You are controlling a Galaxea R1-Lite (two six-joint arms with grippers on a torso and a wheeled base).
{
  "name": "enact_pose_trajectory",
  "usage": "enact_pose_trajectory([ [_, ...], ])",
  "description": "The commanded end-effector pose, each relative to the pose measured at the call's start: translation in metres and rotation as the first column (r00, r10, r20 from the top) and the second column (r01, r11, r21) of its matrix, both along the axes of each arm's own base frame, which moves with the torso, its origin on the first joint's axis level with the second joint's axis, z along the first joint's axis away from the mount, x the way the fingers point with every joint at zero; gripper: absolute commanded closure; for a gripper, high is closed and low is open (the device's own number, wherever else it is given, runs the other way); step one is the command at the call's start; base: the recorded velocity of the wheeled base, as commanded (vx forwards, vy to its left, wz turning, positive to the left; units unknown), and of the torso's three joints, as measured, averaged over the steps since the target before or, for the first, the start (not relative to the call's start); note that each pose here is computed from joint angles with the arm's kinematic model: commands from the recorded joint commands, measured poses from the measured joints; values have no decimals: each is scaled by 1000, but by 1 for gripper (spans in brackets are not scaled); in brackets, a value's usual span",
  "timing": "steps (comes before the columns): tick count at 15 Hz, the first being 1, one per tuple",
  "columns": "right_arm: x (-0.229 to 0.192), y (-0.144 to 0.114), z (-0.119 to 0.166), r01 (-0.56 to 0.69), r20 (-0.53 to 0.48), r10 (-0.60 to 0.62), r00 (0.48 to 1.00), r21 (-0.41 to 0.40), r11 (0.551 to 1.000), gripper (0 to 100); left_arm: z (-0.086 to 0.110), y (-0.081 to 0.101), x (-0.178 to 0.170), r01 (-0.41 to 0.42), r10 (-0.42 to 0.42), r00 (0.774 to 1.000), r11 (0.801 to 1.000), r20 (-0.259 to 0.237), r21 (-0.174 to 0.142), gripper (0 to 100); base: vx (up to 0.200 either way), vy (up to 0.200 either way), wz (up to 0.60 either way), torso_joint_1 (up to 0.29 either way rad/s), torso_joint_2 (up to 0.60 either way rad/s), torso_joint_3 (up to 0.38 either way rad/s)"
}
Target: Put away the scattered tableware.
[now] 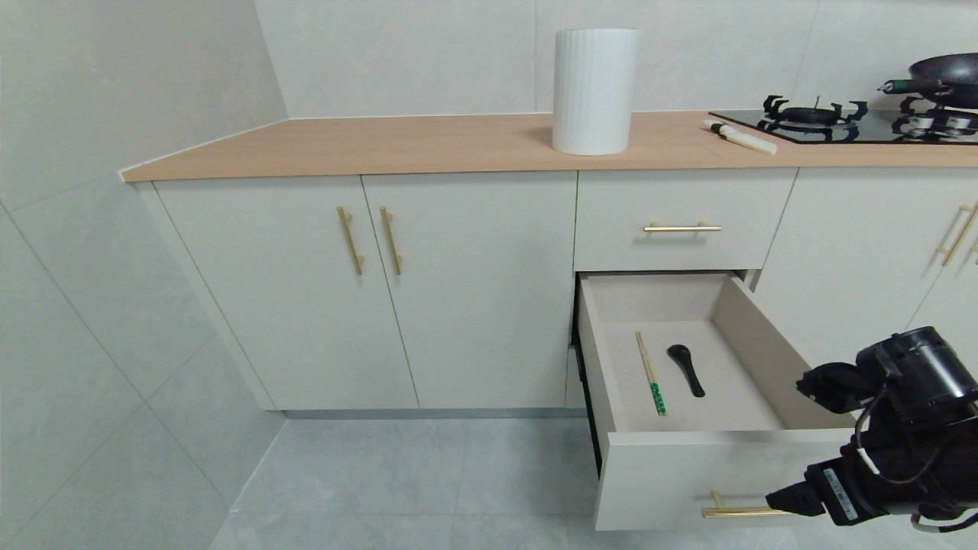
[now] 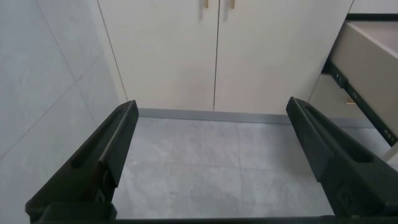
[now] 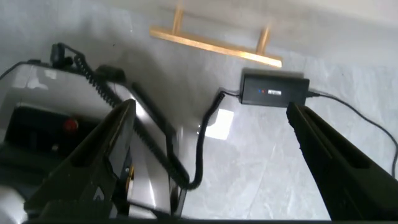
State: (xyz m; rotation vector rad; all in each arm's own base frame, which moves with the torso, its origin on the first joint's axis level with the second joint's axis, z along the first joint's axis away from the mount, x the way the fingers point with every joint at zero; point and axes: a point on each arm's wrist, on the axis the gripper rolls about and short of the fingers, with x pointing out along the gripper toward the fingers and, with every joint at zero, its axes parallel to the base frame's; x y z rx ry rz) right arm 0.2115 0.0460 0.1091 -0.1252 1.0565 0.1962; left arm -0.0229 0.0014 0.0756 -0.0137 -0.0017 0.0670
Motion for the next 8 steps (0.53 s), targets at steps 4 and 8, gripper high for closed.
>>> enact_pose_trajectory([
  [4, 24, 4, -15, 9, -24, -9, 1000, -12, 1000, 0, 0, 0, 0, 0, 0, 1000, 1000, 0, 0, 0, 0, 0, 0, 0, 0, 0],
  [8, 49, 5, -13, 55, -1, -55, 998, 9, 998, 0, 0, 0, 0, 0, 0, 1000, 1000, 0, 0, 0, 0, 0, 0, 0, 0, 0],
])
